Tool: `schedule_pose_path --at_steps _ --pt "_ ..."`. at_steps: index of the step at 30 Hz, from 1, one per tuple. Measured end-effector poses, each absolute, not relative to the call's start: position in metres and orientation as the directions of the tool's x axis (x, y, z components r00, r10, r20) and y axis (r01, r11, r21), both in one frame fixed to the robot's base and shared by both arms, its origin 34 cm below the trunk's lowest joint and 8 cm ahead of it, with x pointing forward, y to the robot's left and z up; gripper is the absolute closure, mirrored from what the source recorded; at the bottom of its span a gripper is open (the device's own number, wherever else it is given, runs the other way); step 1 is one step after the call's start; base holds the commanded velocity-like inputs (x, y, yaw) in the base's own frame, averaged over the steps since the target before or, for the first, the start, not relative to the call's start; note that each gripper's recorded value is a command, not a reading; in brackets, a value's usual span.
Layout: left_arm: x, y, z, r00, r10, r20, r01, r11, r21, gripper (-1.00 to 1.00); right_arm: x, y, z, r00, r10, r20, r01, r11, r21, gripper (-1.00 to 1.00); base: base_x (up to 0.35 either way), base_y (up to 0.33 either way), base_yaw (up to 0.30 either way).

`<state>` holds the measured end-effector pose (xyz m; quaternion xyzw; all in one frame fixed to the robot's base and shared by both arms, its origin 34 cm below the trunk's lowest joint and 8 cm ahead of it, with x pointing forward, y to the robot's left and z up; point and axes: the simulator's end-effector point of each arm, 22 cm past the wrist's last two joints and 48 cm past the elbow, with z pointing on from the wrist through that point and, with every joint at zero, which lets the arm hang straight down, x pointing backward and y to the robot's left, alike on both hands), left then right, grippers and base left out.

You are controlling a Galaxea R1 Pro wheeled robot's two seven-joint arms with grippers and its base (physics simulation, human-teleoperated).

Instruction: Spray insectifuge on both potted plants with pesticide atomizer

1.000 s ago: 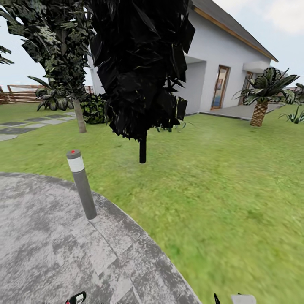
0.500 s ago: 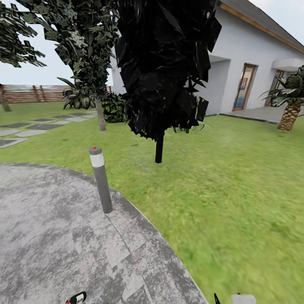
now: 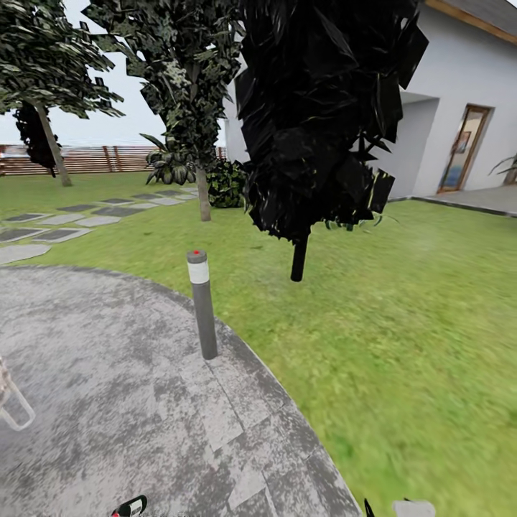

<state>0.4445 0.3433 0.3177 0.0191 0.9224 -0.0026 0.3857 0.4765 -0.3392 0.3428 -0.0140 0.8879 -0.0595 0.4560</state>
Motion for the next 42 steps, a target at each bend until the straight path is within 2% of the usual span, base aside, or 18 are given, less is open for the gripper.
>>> schedule_pose_path --at_steps 42 --pt "0.462 0.345 0.407 -0.7 0.032 -0.713 0.033 0.999 0.013 1.0 0.494 -0.339 0.433 -0.58 -0.079 -0.811 0.029 0.993 -0.118 -1.0 0.0 0.0 0.277"
